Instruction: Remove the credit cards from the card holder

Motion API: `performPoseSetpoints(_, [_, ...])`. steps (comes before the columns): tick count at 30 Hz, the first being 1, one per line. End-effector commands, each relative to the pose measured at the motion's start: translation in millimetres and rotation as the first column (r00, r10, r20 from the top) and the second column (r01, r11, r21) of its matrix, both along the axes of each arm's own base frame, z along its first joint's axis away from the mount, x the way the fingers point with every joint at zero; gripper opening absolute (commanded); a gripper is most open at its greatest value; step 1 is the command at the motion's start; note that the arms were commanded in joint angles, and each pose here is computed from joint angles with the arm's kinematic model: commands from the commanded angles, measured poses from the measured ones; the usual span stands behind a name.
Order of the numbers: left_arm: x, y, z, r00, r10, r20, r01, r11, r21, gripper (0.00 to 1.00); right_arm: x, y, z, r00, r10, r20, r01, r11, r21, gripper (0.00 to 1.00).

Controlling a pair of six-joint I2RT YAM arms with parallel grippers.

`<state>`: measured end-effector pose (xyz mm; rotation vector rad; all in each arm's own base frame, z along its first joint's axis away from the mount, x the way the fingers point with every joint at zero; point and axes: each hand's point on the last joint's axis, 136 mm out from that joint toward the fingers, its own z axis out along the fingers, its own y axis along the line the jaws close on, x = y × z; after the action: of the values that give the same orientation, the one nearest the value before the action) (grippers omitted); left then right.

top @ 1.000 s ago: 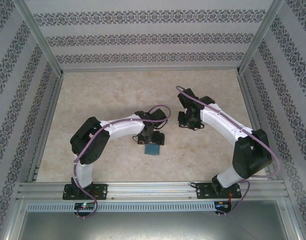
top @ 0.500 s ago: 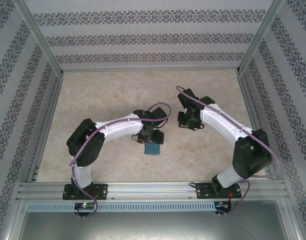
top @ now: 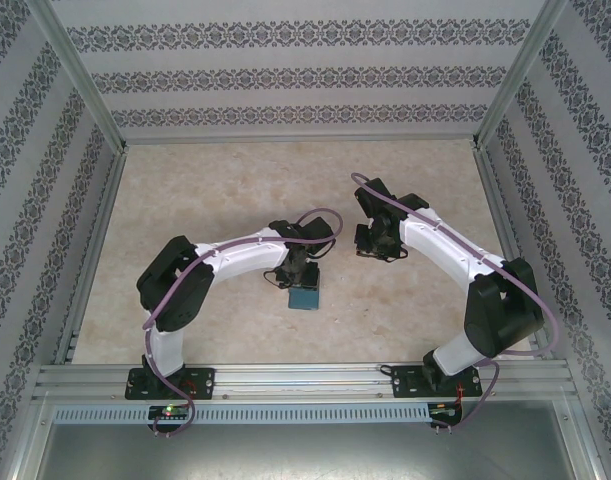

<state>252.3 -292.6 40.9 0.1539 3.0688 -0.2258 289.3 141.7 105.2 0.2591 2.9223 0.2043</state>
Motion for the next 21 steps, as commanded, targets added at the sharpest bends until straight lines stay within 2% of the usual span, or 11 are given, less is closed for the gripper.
performPoseSetpoints(1, [-6.6,-2.9,-4.8,0.999,-0.027,-0.022,0.028,1.000,0.016,0.41,-2.7,-1.1,-0.3,1.000,-0.006,-0.005,0.006,1.000,0.013,0.22])
performPoseSetpoints(10, [-8.5,-1.3,-11.4,0.999,-0.027,-0.032,0.028,0.999,0.023,0.25,-11.8,3.1,-9.2,1.000,-0.003,-0.023,0.003,1.000,0.026,0.22])
performPoseSetpoints(21, [-6.1,-8.1,4.4,0.999,-0.033,-0.001,0.033,0.999,-0.035,0.11,-26.7,38.0,-34.2,0.997,0.023,-0.071,-0.011,0.986,0.164,0.23])
